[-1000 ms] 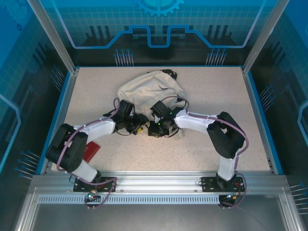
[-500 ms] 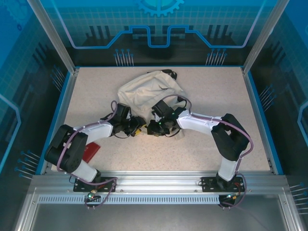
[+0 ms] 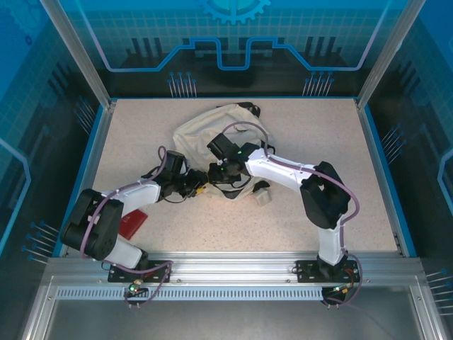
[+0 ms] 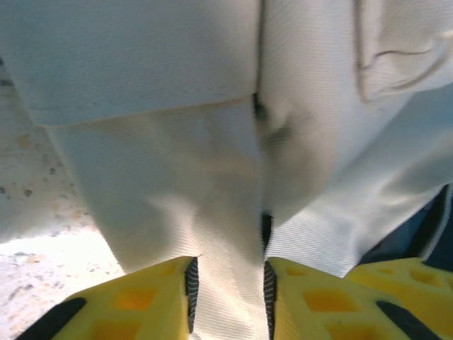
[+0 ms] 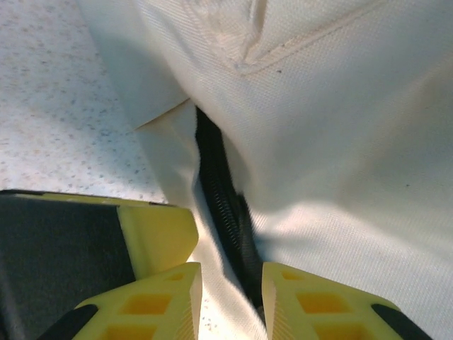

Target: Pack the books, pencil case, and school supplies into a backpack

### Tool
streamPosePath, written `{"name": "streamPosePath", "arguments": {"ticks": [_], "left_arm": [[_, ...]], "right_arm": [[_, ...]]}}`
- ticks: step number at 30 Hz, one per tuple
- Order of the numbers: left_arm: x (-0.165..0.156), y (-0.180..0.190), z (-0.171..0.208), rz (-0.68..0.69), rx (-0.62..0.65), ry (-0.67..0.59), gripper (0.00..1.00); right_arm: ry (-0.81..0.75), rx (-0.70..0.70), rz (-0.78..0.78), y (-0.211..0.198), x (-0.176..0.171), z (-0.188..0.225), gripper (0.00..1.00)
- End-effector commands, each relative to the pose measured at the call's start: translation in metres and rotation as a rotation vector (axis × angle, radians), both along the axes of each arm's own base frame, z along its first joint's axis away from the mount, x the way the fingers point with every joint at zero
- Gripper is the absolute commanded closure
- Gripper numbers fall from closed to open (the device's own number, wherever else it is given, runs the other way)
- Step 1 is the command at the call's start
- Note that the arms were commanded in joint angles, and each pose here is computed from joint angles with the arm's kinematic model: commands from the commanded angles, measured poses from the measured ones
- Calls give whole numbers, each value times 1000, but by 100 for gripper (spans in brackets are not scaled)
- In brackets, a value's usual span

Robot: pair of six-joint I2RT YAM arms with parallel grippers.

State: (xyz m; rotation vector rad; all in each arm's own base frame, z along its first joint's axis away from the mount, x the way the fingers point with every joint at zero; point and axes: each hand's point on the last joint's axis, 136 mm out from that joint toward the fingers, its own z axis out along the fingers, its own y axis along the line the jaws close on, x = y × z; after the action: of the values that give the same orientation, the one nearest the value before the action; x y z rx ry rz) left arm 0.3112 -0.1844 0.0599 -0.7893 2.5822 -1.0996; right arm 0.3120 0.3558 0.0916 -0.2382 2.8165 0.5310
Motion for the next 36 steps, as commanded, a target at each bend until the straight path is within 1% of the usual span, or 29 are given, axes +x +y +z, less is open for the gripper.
{"name": "streamPosePath", "arguments": {"ticks": [1,4,11,13,19,22,24,28,33,36], "left_arm": [[-9,3,-17,-13,7,47,72],[-12,4,-27,-16,18,65,79],[-17,5,-44,-26,28,100,83],[-18,5,-48,-27,30,107,86],[-20,6,-56,-29,41,128,87],[-21,7,-59,-27,46,136,87],[-21,9,-60,-22,51,141,87],[-22,11,-62,-17,62,150,87],[-22,12,-63,-15,63,151,87],[-22,11,-62,-15,61,149,88]], "right_arm": [[4,-76,19,-3,1,-9,70],[25,-89,29,2,4,-16,69],[65,-128,33,7,4,-32,70],[73,-143,30,7,5,-37,70],[100,-162,53,12,2,-48,69],[99,-220,55,6,1,-52,68],[91,-278,41,-2,1,-52,70],[36,-354,11,-17,0,-36,72],[8,-356,-1,-22,-1,-22,72],[17,-347,5,-19,-3,-24,75]]}}
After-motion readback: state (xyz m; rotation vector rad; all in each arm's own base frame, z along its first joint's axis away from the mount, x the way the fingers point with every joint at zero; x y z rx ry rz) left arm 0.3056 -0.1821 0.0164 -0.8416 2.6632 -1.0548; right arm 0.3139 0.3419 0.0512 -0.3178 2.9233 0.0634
